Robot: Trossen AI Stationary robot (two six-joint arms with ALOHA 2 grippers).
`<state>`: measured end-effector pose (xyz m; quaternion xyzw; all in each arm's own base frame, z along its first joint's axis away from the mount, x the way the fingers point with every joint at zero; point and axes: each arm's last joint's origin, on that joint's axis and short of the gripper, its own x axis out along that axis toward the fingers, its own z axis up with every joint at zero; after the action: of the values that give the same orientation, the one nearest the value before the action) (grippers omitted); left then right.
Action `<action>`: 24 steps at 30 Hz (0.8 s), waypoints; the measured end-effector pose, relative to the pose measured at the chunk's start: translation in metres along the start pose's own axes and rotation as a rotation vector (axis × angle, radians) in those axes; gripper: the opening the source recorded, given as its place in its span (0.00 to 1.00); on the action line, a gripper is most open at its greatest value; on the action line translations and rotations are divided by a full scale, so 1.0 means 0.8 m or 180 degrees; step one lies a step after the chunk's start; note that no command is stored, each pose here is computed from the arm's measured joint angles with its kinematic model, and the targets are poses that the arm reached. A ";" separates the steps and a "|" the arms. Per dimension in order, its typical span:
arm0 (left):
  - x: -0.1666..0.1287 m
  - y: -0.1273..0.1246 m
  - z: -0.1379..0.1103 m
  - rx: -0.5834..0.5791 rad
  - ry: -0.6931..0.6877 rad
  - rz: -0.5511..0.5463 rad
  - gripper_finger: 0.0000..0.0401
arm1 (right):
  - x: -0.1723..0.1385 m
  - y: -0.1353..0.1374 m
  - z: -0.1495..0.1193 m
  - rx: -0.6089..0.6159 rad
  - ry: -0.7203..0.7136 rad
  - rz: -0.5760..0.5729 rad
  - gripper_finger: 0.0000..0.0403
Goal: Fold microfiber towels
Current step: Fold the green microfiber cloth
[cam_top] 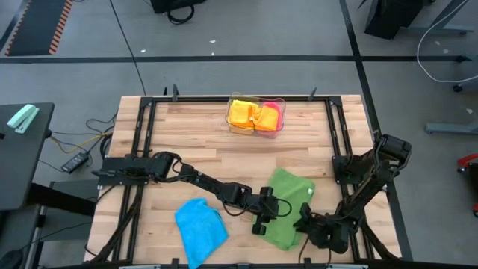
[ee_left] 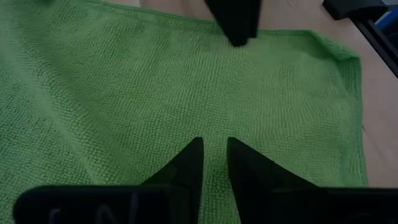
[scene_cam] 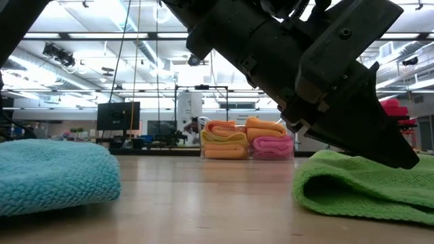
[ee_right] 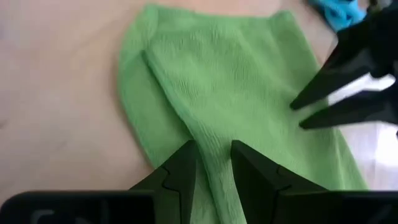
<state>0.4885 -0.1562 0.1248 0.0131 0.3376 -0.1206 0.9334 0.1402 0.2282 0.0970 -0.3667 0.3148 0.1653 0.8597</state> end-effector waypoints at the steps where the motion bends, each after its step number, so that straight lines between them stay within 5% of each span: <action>1: 0.000 0.000 0.000 0.0001 0.0001 0.0000 0.20 | 0.000 0.000 0.002 0.0003 -0.0052 -0.0020 0.28; 24: 0.000 0.000 0.000 0.0001 0.0003 0.0000 0.18 | 0.037 0.000 0.017 -0.0013 -0.0506 0.0175 0.28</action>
<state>0.4884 -0.1563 0.1247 0.0133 0.3381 -0.1207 0.9333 0.1681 0.2399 0.0850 -0.3454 0.2552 0.2182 0.8763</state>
